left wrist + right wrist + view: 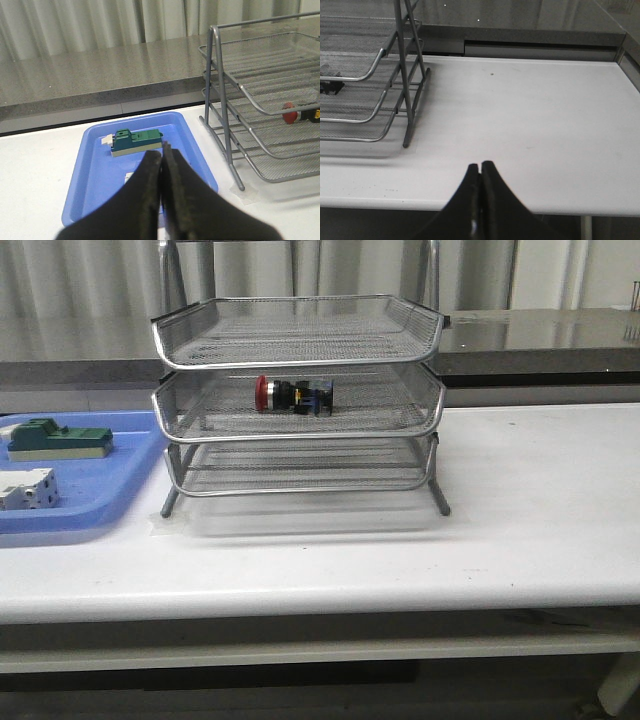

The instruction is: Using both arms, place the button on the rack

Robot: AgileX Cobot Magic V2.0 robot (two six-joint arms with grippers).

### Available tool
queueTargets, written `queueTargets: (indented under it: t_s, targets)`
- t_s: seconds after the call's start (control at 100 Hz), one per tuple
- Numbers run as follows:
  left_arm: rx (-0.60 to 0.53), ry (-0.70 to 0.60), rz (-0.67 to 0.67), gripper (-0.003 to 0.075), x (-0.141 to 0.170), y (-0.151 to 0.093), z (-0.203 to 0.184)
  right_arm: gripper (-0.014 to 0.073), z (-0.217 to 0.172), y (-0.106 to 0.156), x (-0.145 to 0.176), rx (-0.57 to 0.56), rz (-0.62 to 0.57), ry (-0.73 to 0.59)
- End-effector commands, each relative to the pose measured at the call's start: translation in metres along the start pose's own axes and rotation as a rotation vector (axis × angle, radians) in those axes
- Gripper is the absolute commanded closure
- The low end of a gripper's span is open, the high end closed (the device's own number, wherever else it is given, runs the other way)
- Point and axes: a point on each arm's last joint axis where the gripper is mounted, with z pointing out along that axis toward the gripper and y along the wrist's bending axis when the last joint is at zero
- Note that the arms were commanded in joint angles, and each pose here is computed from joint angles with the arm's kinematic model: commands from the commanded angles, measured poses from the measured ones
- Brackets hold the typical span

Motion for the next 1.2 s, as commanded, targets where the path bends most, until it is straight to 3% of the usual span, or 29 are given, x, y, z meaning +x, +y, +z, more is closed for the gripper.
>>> queueTargets:
  t_s: [0.0,0.89,1.19]
  targets:
    - [-0.01,-0.102,-0.015,0.0716,-0.016,0.002,-0.001,0.0662,-0.005,-0.001,-0.014,0.001,-0.013,-0.102]
    - [-0.01,-0.102,-0.015,0.0716,-0.016,0.002,-0.001,0.0662,-0.005,0.0,-0.013,-0.002,-0.009,-0.099]
    - [-0.01,-0.102,-0.015,0.0716,-0.016,0.002,-0.001,0.0662,-0.004,0.005,0.008,-0.061,0.004,-0.136]
